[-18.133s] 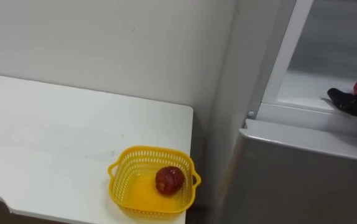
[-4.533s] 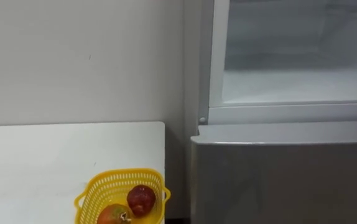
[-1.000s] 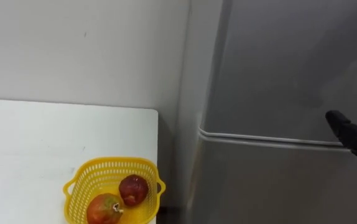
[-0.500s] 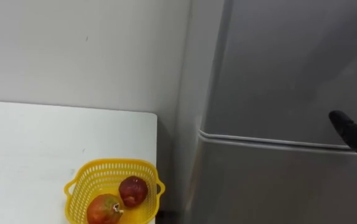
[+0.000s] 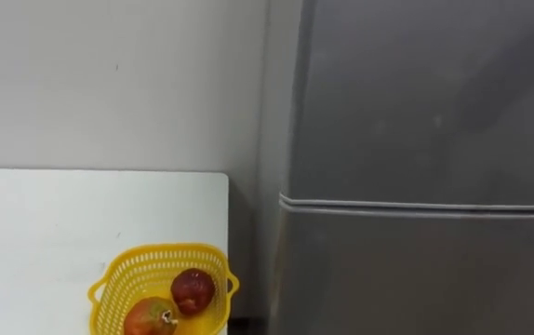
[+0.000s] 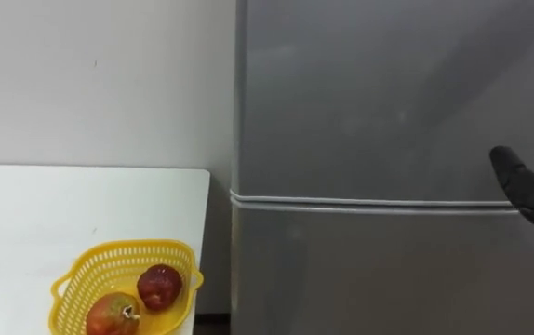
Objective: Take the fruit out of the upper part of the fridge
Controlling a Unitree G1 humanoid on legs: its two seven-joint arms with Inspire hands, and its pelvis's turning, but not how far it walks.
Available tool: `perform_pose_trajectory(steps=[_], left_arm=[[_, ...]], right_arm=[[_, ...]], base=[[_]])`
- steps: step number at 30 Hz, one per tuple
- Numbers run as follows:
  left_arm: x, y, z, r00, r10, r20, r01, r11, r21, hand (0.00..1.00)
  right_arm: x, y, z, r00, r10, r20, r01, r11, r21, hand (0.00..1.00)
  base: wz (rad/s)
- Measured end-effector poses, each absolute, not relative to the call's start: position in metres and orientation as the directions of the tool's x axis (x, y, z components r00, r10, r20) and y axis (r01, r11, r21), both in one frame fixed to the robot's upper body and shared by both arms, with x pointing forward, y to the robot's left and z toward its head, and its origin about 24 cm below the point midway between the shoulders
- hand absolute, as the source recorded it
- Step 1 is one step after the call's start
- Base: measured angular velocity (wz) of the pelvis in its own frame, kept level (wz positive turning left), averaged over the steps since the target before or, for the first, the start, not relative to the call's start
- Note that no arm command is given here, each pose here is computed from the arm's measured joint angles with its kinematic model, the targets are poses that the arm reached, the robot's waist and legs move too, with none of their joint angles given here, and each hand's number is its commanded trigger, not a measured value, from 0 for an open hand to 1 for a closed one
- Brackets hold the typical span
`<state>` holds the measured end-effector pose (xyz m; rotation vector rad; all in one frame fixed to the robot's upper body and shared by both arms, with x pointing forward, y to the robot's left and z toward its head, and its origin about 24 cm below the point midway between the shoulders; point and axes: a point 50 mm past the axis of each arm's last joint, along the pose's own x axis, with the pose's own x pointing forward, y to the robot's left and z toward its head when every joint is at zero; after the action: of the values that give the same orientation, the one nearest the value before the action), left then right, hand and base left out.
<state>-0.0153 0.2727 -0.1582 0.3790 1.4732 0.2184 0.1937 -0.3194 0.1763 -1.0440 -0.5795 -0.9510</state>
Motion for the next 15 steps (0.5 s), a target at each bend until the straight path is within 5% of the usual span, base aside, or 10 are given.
perform_pose_trajectory(steps=[7,15], left_arm=[[-0.017,0.273,-0.158,0.083,0.379,-0.922,0.085,0.919,0.385,0.0],[-0.008,0.267,-0.159,0.1,0.378,-0.921,0.082,0.919,0.386,0.0]], right_arm=[[0.173,-0.339,0.128,0.453,-0.596,0.662,0.875,0.157,-0.458,0.0],[0.139,-0.344,0.037,0.522,-0.779,0.348,0.712,0.174,-0.68,0.0]], base=[[0.0],[-0.03]])
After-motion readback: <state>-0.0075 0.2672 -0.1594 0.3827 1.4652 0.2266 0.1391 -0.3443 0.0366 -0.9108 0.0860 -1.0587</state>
